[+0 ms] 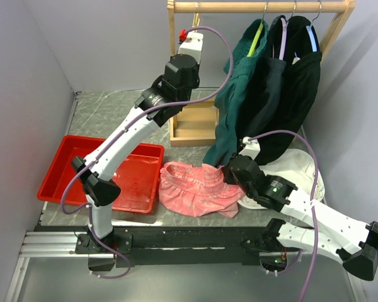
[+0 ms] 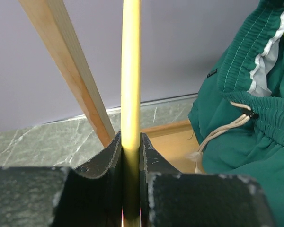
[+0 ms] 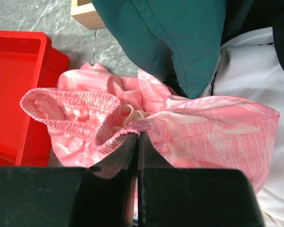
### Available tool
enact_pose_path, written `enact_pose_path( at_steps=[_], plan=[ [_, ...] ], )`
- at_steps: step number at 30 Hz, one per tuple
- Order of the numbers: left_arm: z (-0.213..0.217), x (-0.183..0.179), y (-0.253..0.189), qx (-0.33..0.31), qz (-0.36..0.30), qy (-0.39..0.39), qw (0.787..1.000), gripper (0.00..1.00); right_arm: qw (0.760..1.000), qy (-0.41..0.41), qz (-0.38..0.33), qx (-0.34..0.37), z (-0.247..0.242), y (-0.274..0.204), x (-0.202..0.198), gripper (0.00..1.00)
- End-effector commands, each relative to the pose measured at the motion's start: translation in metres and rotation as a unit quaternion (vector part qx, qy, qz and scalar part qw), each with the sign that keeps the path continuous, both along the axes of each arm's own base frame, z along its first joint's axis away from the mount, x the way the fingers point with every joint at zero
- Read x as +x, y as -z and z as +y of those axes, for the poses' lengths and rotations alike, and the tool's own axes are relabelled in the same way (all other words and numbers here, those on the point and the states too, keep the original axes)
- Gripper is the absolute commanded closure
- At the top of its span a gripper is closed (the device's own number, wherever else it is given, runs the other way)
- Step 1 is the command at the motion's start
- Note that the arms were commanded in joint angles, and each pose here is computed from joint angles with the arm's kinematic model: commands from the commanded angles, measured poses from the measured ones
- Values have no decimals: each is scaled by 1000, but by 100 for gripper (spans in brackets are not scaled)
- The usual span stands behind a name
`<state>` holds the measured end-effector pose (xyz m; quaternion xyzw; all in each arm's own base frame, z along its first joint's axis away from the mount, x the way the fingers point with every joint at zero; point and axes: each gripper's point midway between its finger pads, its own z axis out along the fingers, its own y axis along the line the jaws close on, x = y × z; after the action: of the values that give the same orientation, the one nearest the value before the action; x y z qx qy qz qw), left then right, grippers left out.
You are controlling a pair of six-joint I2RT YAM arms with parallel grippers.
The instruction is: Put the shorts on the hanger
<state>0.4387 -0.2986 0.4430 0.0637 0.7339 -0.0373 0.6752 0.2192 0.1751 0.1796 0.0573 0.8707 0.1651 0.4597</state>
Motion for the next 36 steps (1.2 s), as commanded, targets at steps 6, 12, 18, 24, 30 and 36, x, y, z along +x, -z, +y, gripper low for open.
enact_pose_path(
  at_steps=[6, 12, 18, 24, 30, 36],
  plan=[
    [30, -33, -78, -74, -86, 1, 994, 99, 999, 5, -25, 26, 2, -18, 6, 98],
    [31, -40, -67, -81, -69, 7, 994, 99, 999, 7, -30, 31, -1, -20, 3, 98],
    [42, -55, -56, -97, -60, 6, 994, 99, 999, 11, -32, 31, -4, -21, 2, 99],
    [47, -68, -36, -122, -14, 7, 992, 99, 999, 14, -34, 34, -7, -21, 1, 99],
    [48, -95, -9, -116, 22, 53, 992, 99, 999, 21, -38, 29, -10, -23, 3, 100],
    [51, -142, 29, -92, 62, 150, 982, 99, 998, 25, -40, 28, -12, -24, 3, 100]
  ],
)
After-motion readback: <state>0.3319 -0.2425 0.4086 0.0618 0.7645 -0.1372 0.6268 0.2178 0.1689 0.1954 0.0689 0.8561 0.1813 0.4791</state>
